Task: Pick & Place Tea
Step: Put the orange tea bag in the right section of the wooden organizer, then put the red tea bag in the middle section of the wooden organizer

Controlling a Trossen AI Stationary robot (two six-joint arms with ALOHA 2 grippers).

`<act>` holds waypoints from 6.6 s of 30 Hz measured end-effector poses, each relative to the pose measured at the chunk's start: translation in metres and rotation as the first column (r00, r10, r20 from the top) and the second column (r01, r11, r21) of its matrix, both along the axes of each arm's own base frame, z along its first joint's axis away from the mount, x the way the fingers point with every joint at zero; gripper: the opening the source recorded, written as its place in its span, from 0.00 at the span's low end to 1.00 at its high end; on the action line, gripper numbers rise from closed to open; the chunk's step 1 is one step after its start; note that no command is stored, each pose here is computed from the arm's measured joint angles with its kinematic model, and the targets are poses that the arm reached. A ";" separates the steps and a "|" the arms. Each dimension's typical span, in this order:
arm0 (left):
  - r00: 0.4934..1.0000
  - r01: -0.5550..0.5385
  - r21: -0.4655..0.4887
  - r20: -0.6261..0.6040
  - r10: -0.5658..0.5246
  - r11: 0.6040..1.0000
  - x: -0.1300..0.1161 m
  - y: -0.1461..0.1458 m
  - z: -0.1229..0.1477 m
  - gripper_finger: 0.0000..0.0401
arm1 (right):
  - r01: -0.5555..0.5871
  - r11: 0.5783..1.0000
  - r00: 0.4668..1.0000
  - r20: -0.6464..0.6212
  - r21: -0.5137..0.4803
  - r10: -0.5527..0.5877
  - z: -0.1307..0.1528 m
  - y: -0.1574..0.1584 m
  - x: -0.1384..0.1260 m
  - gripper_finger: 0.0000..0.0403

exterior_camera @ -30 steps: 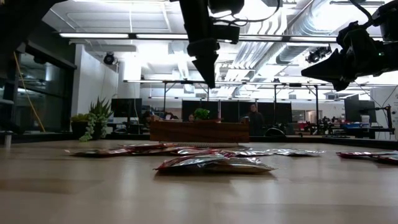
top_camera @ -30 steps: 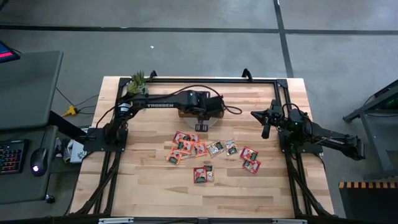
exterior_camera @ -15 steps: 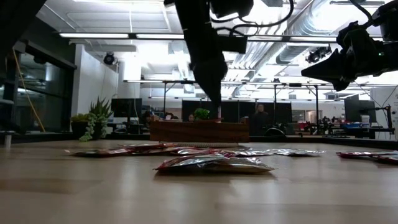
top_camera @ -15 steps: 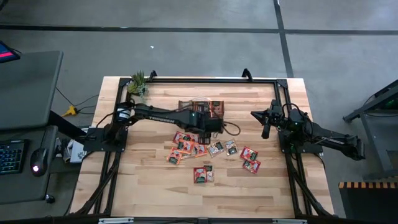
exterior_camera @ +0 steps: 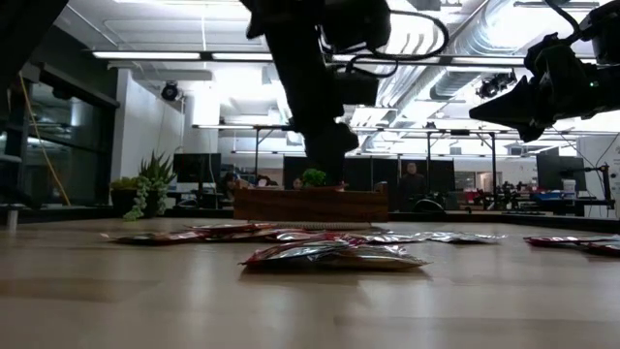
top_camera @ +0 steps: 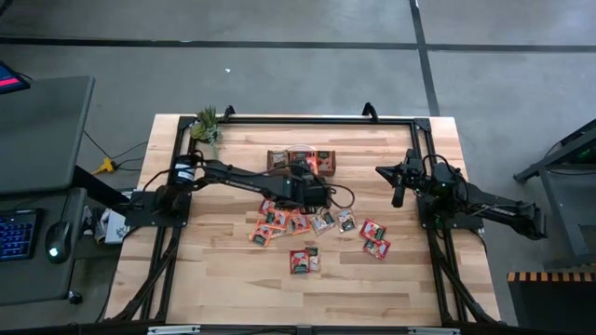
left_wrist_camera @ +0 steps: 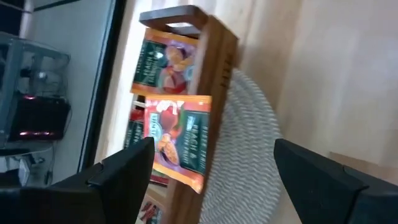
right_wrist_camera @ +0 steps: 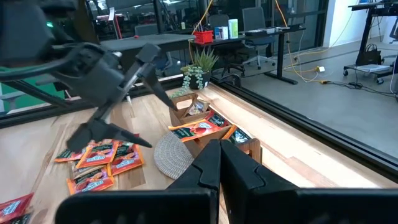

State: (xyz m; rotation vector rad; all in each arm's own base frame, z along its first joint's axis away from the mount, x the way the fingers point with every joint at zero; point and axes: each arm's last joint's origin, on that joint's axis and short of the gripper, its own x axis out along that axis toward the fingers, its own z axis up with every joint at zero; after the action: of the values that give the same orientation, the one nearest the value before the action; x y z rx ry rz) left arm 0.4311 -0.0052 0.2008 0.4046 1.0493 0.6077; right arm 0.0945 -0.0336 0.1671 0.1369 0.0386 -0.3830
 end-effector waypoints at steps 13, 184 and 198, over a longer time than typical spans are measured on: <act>1.000 -0.019 0.004 -0.009 0.019 1.000 -0.006 0.009 -0.022 0.82 | 0.000 1.000 1.000 0.000 0.000 0.000 0.000 0.000 0.000 0.00; 0.982 0.160 -0.502 -0.008 -0.190 0.850 0.023 0.153 0.059 0.45 | 0.000 1.000 1.000 0.000 0.000 0.000 0.000 0.000 0.000 0.00; 0.980 0.134 -0.539 -0.054 -0.192 0.832 0.004 0.134 0.086 0.50 | 0.000 1.000 1.000 0.000 0.000 0.000 0.000 0.000 0.000 0.00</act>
State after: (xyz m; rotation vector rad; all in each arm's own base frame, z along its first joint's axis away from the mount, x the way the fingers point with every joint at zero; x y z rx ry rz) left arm 0.4349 0.1285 0.2872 0.0310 1.2207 0.1209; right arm 0.0944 -0.0336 0.1672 0.1367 0.0389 -0.3831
